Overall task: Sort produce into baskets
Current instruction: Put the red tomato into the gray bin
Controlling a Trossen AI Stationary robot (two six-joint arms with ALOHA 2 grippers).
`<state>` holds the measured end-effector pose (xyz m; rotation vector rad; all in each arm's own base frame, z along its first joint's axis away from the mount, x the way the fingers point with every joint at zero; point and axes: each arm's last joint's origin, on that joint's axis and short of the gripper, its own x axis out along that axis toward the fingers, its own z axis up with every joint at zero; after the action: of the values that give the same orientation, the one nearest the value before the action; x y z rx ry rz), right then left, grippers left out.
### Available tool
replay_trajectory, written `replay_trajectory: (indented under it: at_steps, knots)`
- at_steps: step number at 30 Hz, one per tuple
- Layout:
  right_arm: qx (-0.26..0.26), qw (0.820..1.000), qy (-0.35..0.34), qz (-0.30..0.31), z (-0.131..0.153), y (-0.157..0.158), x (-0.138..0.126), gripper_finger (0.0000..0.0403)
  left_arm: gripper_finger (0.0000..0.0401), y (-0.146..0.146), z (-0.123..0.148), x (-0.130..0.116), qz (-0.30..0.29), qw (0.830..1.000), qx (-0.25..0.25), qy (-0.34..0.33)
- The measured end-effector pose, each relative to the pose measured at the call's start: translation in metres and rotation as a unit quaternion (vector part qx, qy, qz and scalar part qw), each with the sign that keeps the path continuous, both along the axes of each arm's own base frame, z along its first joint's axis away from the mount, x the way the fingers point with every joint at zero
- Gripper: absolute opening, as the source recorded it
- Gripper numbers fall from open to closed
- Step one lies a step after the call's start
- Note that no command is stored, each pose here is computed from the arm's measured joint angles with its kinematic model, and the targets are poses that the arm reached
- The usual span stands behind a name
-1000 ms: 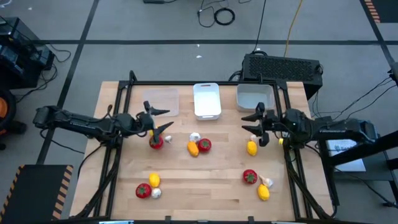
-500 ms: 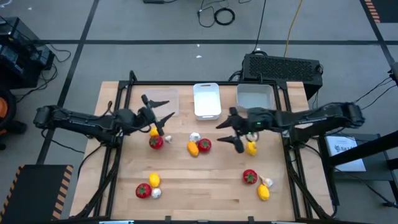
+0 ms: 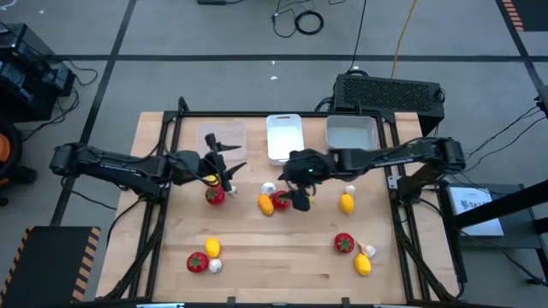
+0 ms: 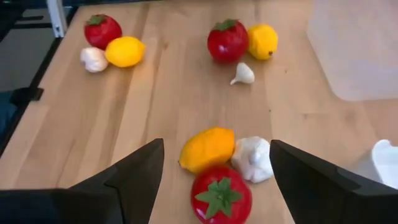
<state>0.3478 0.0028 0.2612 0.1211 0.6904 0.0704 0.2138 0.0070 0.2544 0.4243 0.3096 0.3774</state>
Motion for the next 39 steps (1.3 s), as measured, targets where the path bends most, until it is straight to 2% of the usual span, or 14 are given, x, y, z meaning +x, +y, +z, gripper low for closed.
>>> replay_trajectory:
  at_steps: [4, 10, 15, 19, 24, 27, 31, 33, 35, 39]
  knots:
    - [0.006, 0.999, 0.032, -0.005, -0.014, 0.000, 0.013, 0.0284, 0.0256, 0.001, -0.008, 0.005, -0.001, 0.999, 0.013, 0.031]
    - [-0.020, 0.995, 0.095, 0.021, -0.019, 0.000, 0.021, 0.0285, 0.0256, 0.003, -0.016, 0.014, 0.004, 0.999, 0.010, 0.036]
    - [-0.031, 0.990, 0.133, 0.032, -0.025, -0.002, 0.026, 0.0315, 0.0256, 0.003, -0.023, 0.021, 0.019, 0.999, 0.008, 0.047]
    - [-0.044, 0.986, 0.152, 0.048, -0.034, -0.002, 0.027, 0.0351, 0.0256, 0.005, -0.009, 0.029, 0.057, 0.998, 0.017, 0.036]
    - [-0.057, 0.985, 0.153, 0.063, -0.034, -0.002, 0.027, 0.0380, 0.0256, 0.010, 0.013, 0.031, 0.127, 0.991, -0.008, 0.039]
    - [-0.057, 0.984, 0.155, 0.063, -0.035, -0.002, 0.026, 0.0386, 0.0256, 0.012, 0.013, 0.023, 0.147, 0.987, -0.025, 0.068]
    - [-0.057, 0.983, 0.163, 0.056, -0.039, -0.002, 0.028, 0.0386, 0.0256, 0.012, 0.003, 0.003, 0.178, 0.972, -0.016, 0.154]
    - [-0.072, 0.982, 0.168, 0.042, -0.042, -0.003, 0.029, 0.0386, 0.0256, 0.013, 0.009, -0.009, 0.198, 0.969, -0.025, 0.144]
    - [-0.074, 0.981, 0.174, 0.040, -0.046, -0.003, 0.029, 0.0386, 0.0256, 0.012, 0.015, -0.020, 0.193, 0.973, -0.039, 0.124]
    - [-0.072, 0.978, 0.192, 0.041, -0.054, -0.003, 0.030, 0.0386, 0.0256, 0.006, 0.023, -0.041, 0.113, 0.988, -0.072, 0.080]
